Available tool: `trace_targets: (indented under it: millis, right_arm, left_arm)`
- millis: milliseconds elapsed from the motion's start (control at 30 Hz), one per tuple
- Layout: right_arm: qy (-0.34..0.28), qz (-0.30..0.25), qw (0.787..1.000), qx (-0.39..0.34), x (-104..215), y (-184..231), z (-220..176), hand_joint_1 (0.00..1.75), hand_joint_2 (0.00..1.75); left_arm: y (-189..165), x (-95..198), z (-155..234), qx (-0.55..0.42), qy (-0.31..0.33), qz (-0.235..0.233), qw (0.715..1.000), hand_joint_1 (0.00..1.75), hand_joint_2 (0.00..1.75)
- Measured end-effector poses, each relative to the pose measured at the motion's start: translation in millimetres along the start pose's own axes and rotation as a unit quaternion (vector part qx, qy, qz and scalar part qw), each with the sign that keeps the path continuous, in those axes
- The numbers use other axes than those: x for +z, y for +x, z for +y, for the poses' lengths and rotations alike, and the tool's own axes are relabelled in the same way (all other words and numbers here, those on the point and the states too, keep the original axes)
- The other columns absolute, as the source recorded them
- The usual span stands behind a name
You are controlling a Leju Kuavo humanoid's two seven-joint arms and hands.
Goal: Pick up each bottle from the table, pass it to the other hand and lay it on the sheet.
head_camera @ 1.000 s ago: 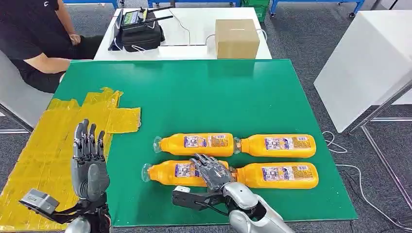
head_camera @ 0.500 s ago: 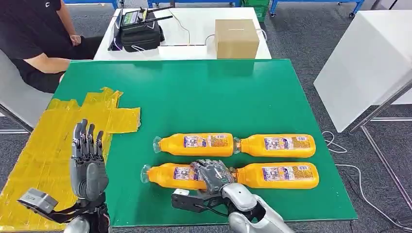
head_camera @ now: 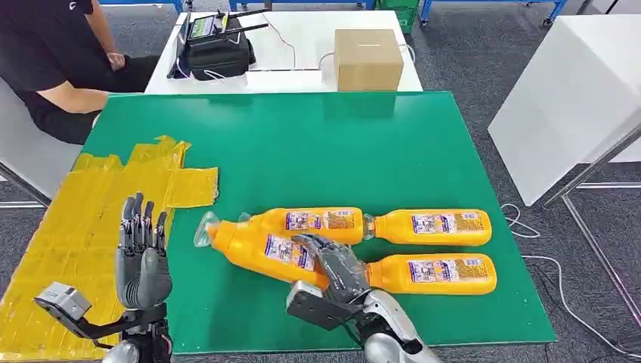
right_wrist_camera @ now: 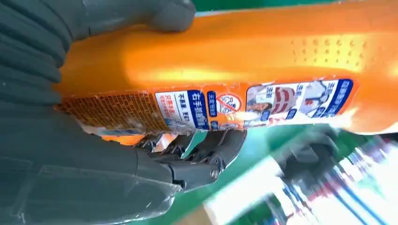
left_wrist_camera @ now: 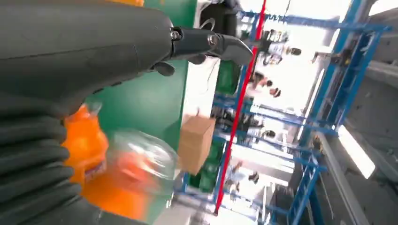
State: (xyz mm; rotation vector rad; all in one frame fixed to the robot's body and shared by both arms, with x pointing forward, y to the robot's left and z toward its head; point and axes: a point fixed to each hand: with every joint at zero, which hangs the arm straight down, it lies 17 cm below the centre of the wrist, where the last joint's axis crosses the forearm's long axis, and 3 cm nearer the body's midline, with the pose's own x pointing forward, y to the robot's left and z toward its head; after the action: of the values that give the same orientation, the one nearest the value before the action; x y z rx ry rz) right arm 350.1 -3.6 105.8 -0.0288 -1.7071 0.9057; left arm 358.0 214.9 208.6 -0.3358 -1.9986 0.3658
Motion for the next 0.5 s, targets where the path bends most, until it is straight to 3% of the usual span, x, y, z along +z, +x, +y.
trace_targets:
  millis: [200,500]
  right_arm:
    - [-0.047,-0.036,0.997,-0.054,10,22,-20,1.75,1.75]
    - [-0.061,-0.042,0.995,-0.066,12,27,-27,1.75,1.75]
  left_arm:
    - [-16,11,3,0.042,0.0,0.045,0.998,0.0,1.75]
    - [-23,16,5,0.042,-0.002,0.06,0.997,0.0,1.75]
